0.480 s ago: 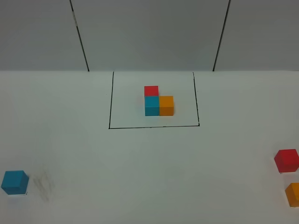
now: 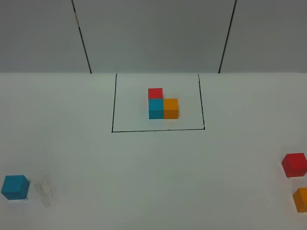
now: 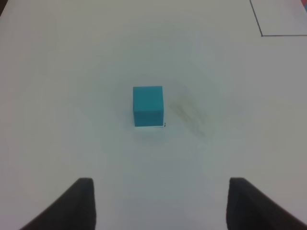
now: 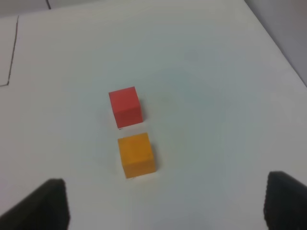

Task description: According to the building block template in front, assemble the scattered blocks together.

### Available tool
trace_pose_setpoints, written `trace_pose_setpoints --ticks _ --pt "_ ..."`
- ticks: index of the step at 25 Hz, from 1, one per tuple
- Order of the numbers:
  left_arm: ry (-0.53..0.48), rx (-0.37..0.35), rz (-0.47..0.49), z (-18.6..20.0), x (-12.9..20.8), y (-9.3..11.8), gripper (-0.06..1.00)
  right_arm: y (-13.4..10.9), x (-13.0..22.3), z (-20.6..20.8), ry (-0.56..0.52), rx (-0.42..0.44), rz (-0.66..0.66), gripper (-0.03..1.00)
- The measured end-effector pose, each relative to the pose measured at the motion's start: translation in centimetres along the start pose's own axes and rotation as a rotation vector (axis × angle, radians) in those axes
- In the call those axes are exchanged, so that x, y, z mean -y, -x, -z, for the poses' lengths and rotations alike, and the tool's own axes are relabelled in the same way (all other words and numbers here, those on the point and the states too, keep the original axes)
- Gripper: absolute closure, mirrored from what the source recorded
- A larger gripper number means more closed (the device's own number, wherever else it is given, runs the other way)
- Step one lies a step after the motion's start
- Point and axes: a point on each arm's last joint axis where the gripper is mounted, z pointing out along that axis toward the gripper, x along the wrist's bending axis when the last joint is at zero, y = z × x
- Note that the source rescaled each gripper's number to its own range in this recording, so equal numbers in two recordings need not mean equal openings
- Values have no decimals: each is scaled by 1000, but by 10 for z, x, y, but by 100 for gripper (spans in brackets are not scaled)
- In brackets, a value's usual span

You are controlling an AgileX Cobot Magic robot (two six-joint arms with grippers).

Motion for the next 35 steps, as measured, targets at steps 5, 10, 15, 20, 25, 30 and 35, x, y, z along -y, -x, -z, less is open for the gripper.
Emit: trace_pose_setpoints --ticks 5,10,15,20,25,30,35 --pt "0 0 0 0 0 0 55 0 0 0 0 0 0 19" --pt "0 -10 -4 0 0 -1 55 0 0 0 0 0 0 19" --pt "-20 -10 23 -1 -5 -1 55 0 0 0 0 0 0 19" --pt "-100 -28 110 -9 -47 -4 55 0 0 0 0 0 0 19" --pt "-280 -44 111 -44 -99 -7 56 0 0 0 0 0 0 19" --pt "-479 -48 107 -104 -129 -9 61 0 0 0 0 0 0 19" --pt "-643 -49 102 -167 -127 -9 70 0 0 0 0 0 0 19"
